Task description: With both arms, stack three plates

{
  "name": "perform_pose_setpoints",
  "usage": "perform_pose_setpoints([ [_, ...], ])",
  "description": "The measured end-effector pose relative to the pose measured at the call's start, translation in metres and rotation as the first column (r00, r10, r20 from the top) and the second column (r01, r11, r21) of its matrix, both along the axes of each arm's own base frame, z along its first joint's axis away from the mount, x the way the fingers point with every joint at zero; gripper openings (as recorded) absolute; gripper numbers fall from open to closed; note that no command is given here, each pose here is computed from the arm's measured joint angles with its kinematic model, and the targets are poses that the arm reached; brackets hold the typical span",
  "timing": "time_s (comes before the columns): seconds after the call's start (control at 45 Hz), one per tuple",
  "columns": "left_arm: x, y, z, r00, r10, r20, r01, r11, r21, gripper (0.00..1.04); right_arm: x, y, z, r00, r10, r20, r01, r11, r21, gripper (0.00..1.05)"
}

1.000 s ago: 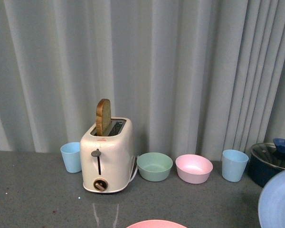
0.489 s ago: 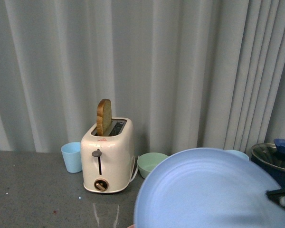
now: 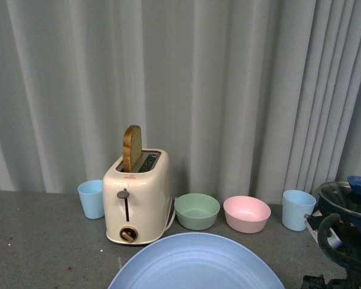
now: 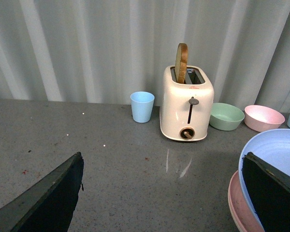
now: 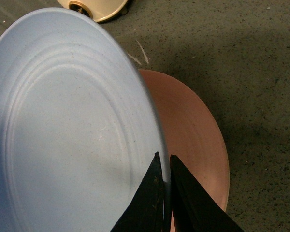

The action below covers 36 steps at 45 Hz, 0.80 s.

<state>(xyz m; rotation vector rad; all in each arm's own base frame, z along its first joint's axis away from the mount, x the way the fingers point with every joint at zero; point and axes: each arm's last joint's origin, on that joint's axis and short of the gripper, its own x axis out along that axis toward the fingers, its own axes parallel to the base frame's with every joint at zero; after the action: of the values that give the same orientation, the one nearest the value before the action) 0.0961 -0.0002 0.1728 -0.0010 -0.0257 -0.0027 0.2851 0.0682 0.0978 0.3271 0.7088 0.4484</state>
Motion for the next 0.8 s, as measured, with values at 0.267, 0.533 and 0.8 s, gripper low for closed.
perform_pose_setpoints([
  [0.267, 0.0, 0.0, 0.0, 1.0, 0.0, 0.0, 0.0, 1.0, 0.0, 0.98, 0.003, -0.011, -0.017, 0.997, -0.05, -0.062, 0.052, 0.998, 0.025, 0.03],
  [0.533, 0.0, 0.0, 0.0, 1.0, 0.0, 0.0, 0.0, 1.0, 0.0, 0.98, 0.002, -0.012, -0.029, 0.992, -0.064, -0.11, 0.066, 0.998, 0.015, 0.03],
  [0.8, 0.0, 0.0, 0.0, 1.0, 0.0, 0.0, 0.0, 1.0, 0.0, 0.98, 0.002, -0.013, -0.039, 0.985, -0.083, -0.153, 0.084, 0.996, 0.001, 0.03],
])
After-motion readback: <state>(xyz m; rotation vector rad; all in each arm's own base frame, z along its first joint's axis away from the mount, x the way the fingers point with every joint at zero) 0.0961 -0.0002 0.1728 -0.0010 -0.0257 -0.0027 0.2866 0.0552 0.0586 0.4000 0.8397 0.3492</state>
